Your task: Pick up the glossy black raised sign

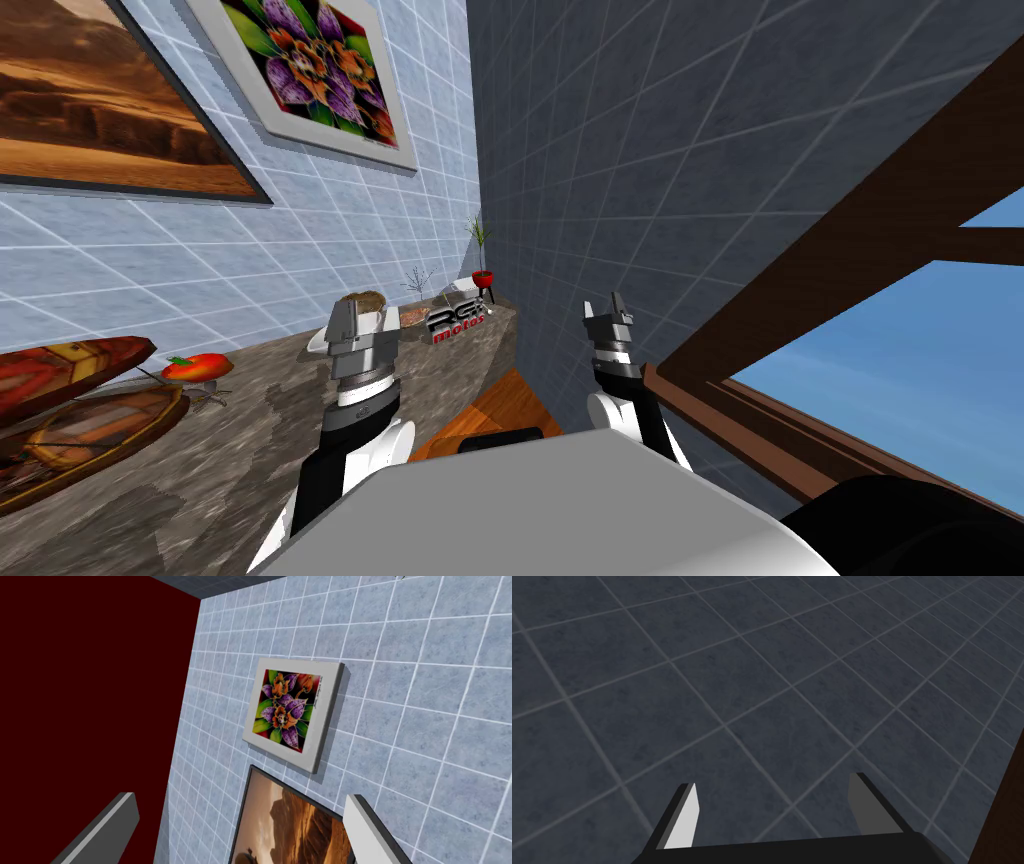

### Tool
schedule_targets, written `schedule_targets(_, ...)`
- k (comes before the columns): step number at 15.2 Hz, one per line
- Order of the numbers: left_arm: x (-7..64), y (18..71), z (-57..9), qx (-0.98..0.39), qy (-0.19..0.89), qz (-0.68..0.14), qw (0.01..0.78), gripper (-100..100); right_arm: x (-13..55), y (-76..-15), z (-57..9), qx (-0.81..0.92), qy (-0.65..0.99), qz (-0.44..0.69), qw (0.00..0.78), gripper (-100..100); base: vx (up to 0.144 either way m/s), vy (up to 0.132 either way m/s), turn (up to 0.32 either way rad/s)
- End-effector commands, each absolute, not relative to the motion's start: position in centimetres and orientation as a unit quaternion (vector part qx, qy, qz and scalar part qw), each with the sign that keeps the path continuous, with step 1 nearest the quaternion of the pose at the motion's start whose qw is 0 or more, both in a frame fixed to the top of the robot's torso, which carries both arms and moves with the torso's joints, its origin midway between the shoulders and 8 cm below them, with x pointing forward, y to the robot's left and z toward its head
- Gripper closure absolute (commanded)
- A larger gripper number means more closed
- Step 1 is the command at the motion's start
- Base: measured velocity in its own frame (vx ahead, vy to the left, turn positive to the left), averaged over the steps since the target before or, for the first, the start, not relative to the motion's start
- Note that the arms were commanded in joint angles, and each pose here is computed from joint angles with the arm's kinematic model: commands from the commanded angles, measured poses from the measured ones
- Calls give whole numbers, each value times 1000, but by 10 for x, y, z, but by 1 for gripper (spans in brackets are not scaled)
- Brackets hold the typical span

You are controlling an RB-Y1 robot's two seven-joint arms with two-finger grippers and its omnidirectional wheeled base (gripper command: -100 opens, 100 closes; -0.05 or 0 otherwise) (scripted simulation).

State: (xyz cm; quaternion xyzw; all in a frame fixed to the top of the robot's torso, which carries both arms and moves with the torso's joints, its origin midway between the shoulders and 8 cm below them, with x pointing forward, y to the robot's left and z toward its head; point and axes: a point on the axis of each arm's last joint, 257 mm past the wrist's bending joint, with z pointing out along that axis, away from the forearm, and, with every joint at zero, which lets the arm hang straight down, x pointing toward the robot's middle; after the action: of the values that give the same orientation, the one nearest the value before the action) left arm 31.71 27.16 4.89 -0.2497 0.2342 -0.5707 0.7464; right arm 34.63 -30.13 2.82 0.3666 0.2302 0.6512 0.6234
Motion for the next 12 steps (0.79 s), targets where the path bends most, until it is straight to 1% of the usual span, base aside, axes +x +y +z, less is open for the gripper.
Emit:
schedule_targets(1,317,266,49,-227,254,-563,753,-100,346,-301,28,367,230,651,623,0,10,2,-38)
schedule_targets(7,314,253,51,-156,304,-530,776,-100,346,-301,28,367,230,651,623,0,28,11,-70)
schedule_targets(10,310,244,51,-92,338,-491,798,-100,346,-301,28,367,230,651,623,0,41,18,-91)
schedule_targets(11,310,242,51,-88,341,-491,797,-100,346,-301,28,367,230,651,623,0,40,22,-83)
schedule_targets(12,308,238,50,-54,355,-468,808,-100,346,-301,28,367,230,651,623,0,44,21,-134)
